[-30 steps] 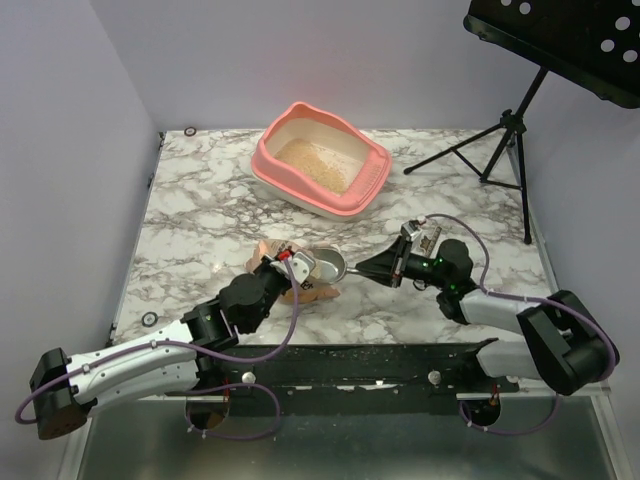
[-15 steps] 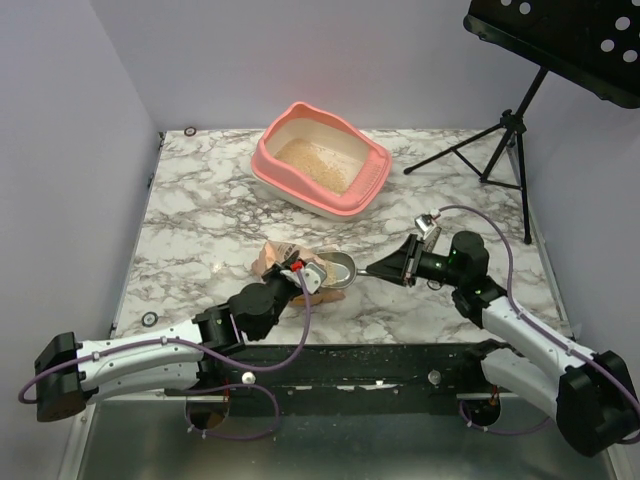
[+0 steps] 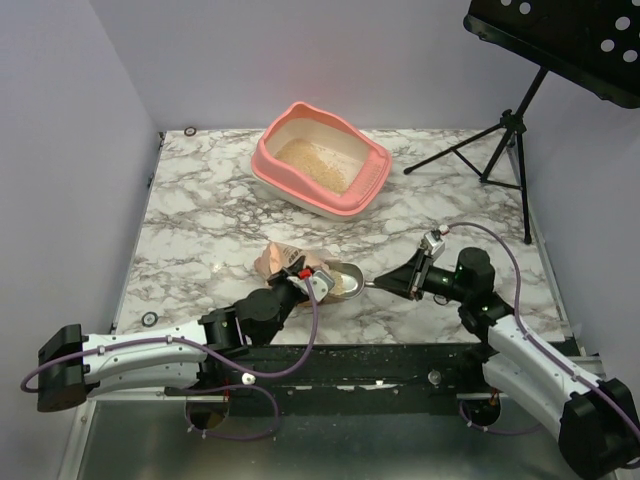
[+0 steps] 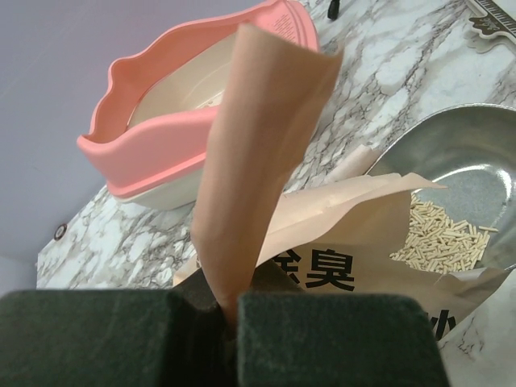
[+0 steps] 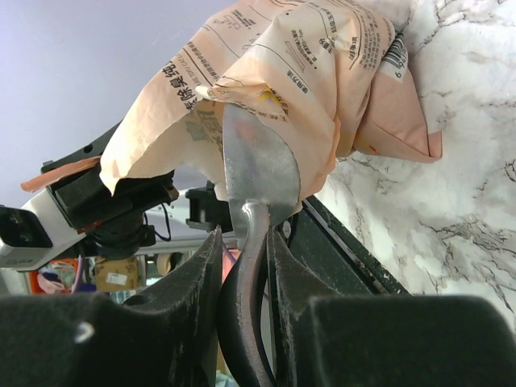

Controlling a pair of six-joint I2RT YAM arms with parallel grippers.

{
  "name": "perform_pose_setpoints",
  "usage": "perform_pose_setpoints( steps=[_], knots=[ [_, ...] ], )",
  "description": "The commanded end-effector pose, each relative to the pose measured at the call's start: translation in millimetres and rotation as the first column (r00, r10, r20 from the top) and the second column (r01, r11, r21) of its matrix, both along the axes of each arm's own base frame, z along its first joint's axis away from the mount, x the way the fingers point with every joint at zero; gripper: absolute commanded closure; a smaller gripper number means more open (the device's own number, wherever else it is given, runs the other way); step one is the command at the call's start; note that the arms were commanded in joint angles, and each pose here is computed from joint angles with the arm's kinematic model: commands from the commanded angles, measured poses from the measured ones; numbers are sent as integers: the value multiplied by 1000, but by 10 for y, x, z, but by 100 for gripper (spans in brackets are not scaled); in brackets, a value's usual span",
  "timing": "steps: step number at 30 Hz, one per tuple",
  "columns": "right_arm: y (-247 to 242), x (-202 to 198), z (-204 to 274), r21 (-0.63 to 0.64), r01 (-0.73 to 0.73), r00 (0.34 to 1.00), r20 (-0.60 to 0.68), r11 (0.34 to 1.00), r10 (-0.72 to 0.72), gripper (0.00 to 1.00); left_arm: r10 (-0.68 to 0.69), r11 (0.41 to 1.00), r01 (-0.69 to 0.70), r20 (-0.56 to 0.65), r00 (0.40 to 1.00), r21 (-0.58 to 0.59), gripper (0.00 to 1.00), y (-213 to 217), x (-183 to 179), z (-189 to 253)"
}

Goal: Fill the litter box with clean litter

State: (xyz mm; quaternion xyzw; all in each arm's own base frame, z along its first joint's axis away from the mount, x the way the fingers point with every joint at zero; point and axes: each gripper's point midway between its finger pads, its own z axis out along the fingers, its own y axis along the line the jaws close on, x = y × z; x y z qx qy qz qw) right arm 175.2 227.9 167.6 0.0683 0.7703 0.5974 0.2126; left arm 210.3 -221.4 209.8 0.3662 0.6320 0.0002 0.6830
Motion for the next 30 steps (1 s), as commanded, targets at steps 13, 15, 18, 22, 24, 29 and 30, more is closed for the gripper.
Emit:
perform_pose_setpoints(
  steps=[13,15,18,22,24,29,30],
  knots=[
    [-99,-165,174,94,0,1000,22,996,-2,99,82,994,-76,68,994,-78,100,140,54,289],
    [-108,-182,184,97,6,1000,17,995,-8,99,103,992,-96,78,992,-84,100,196,62,339],
    [-129,-193,222,109,26,999,16,994,-28,99,131,987,-121,96,987,-110,100,299,61,422],
    [-160,-191,283,142,68,998,-4,988,-68,99,164,977,-146,110,980,-156,100,430,51,534],
    [-170,-198,331,155,76,997,-4,985,-77,99,172,973,-152,111,979,-172,100,472,43,571],
    [-201,-186,417,185,120,993,-42,975,-114,99,195,964,-169,114,974,-206,100,567,33,643],
    [-209,-178,425,194,133,991,-53,972,-125,99,199,963,-172,115,973,-209,100,582,31,654]
  ],
)
